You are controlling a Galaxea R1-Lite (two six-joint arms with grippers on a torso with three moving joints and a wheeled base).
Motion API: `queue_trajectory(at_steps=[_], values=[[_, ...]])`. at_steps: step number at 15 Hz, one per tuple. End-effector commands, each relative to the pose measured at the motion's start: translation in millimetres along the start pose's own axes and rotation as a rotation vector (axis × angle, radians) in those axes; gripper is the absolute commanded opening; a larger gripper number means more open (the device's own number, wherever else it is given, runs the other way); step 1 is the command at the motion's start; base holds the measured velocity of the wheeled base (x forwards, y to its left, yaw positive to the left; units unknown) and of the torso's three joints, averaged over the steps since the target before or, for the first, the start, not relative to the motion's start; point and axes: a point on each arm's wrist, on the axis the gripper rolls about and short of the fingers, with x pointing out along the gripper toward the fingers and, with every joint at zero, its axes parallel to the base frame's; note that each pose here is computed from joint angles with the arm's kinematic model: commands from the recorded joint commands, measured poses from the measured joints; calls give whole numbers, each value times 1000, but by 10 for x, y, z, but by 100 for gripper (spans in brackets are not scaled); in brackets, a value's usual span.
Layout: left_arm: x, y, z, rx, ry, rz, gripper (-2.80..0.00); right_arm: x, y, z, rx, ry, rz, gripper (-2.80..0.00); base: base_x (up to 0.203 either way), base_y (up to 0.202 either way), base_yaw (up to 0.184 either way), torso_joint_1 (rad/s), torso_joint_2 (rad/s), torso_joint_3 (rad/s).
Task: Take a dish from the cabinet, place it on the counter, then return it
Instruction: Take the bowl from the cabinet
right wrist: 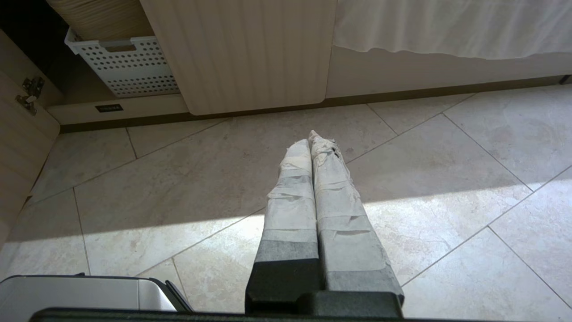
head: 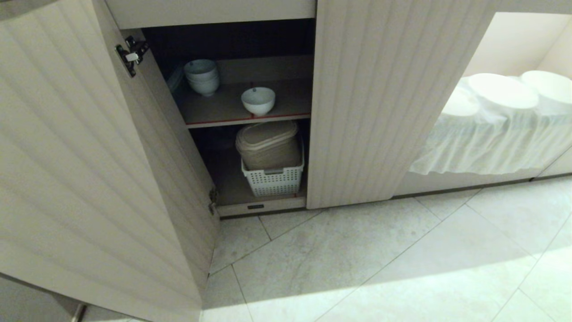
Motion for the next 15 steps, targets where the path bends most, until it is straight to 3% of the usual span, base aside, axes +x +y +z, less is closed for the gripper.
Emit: queue_trajectory(at_steps=[1,6,15], values=[[0,0,1,-2,-1,1,-280,0,0,0,1,0,-1,-280,0,0,0,0,0,0],[0,0,1,0,-1,2,-280,0,0,0,1,0,1,-280,2,-46,1,-1,1,1],[0,0,1,-2,-1,2,-280,0,0,0,-1,0,1,-280,0,-195,0,2,3,4]])
